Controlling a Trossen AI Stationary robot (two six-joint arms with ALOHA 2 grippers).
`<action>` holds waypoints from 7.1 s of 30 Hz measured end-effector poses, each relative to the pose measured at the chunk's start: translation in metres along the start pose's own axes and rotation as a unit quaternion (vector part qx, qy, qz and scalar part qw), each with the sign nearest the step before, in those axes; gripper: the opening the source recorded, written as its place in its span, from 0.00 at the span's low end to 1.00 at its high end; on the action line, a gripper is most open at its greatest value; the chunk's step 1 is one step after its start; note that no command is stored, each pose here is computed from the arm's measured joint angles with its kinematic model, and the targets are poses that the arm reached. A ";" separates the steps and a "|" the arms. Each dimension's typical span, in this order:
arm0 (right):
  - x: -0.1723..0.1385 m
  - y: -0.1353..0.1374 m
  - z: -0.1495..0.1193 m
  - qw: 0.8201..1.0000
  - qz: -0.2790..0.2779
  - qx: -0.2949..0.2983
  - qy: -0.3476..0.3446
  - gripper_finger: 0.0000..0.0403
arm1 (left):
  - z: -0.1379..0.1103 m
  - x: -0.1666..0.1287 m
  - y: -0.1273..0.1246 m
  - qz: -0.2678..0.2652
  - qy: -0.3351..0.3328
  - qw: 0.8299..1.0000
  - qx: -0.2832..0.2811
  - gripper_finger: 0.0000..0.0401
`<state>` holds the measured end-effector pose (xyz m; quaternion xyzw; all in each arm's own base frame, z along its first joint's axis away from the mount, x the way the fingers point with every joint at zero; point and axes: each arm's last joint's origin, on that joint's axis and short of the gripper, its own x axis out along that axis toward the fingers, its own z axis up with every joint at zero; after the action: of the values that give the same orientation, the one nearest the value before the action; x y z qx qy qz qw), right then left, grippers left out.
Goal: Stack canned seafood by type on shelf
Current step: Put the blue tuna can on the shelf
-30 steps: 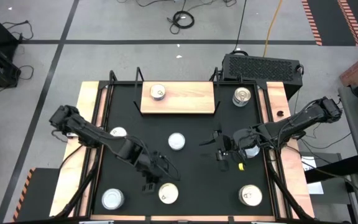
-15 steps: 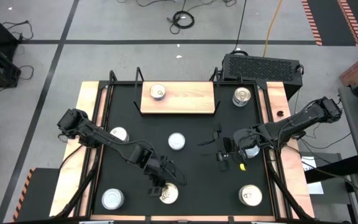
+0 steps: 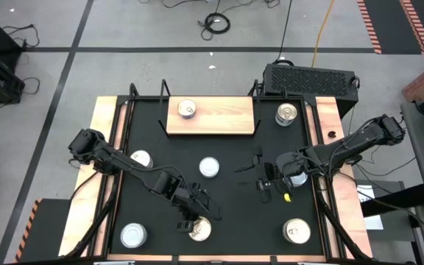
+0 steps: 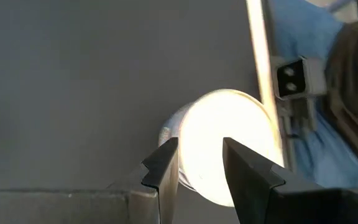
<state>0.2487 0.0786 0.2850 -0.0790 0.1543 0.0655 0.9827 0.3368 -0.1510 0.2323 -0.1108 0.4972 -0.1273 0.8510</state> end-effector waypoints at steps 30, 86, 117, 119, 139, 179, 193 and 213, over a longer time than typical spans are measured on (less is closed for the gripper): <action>0.000 0.000 -0.001 1.000 0.000 0.000 0.003 0.42 | 0.001 0.008 -0.004 0.010 -0.015 1.000 -0.001 0.58; 0.000 0.000 -0.001 1.000 0.000 -0.002 0.003 0.42 | -0.004 0.040 0.017 -0.036 0.061 0.997 -0.030 0.28; 0.000 0.000 -0.001 1.000 0.000 -0.002 0.003 0.42 | 0.009 0.034 0.037 -0.088 0.080 0.991 -0.061 0.00; 0.000 0.000 -0.001 1.000 0.000 -0.002 0.004 0.42 | 0.013 0.032 0.040 -0.093 0.075 0.991 -0.062 0.00; -0.027 -0.006 -0.003 0.999 0.001 -0.011 0.045 0.42 | 0.038 -0.015 0.108 -0.104 0.009 0.991 -0.079 0.00; -0.029 -0.006 -0.007 0.997 0.003 -0.023 0.068 0.42 | -0.035 -0.160 0.335 0.112 -0.078 0.935 -0.327 0.00; -0.029 -0.006 -0.007 0.997 0.003 -0.023 0.068 0.42 | -0.045 -0.161 0.343 0.169 -0.044 0.924 -0.341 0.00; -0.029 -0.006 -0.007 0.997 0.003 -0.023 0.068 0.42 | -0.052 -0.162 0.344 0.233 0.001 0.915 -0.330 0.00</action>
<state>0.2199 0.0686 0.2886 -0.1057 0.2195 0.0669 0.9676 0.2516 0.2236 0.2315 -0.2662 0.5239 0.2453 0.7710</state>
